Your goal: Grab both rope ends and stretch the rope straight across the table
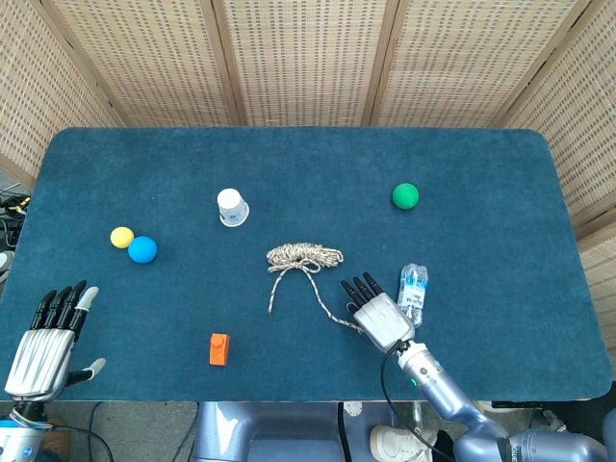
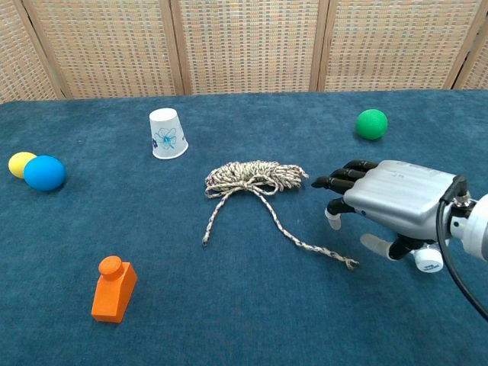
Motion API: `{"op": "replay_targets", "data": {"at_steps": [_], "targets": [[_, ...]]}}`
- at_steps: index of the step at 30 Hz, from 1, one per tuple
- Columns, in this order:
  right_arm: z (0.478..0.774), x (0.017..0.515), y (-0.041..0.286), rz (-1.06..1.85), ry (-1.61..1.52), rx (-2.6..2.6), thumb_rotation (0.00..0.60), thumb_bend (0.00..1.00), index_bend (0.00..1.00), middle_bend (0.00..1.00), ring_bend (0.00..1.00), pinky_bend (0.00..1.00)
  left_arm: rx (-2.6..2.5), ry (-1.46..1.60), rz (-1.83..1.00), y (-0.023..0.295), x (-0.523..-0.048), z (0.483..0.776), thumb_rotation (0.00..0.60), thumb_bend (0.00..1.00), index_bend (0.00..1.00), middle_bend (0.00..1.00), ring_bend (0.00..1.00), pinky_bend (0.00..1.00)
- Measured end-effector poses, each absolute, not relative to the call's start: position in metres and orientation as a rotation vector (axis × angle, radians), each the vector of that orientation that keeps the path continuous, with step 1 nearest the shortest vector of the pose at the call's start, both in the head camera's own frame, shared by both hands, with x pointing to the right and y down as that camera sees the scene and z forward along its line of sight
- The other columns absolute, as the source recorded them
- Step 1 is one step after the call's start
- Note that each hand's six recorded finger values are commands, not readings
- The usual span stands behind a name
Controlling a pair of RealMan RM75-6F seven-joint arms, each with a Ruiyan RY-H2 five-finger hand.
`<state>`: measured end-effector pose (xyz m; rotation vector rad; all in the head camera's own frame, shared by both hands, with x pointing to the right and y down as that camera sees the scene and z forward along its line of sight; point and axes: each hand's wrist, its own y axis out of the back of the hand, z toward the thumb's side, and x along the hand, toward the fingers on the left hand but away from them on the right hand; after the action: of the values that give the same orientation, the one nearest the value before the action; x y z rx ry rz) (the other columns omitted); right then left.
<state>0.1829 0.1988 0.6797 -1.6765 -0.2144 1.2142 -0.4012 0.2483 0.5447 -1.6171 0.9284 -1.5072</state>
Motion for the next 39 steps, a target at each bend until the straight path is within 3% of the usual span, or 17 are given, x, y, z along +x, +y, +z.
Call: {"op": "replay_targets", "data": {"at_steps": [3,12,23,39], "targets": [[0.680,0.184,0.197,1.265,-0.304,-1.782,0.600,0.21,0.38,0.00,0.00,0.00,-1.617,0.925,-1.506,0.249,-0.401,0.545,0.600,0.00,0.00,0.00,0.00,0.00],[0.698,0.181,0.199,1.422,-0.424,-1.930,0.600,0.22,0.46,0.00,0.00,0.00,-1.615,0.928,-1.510,0.249,-0.402,0.545,0.600,0.00,0.00,0.00,0.00,0.00],[0.709,0.173,0.198,1.470,-0.436,-1.915,0.600,0.32,0.47,0.00,0.00,0.00,-1.615,0.925,-1.513,0.248,-0.402,0.546,0.600,0.00,0.00,0.00,0.00,0.00],[0.715,0.169,0.204,1.486,-0.419,-1.925,0.600,0.33,0.50,0.00,0.00,0.00,-1.616,0.918,-1.514,0.249,-0.400,0.547,0.600,0.00,0.00,0.00,0.00,0.00]]}}
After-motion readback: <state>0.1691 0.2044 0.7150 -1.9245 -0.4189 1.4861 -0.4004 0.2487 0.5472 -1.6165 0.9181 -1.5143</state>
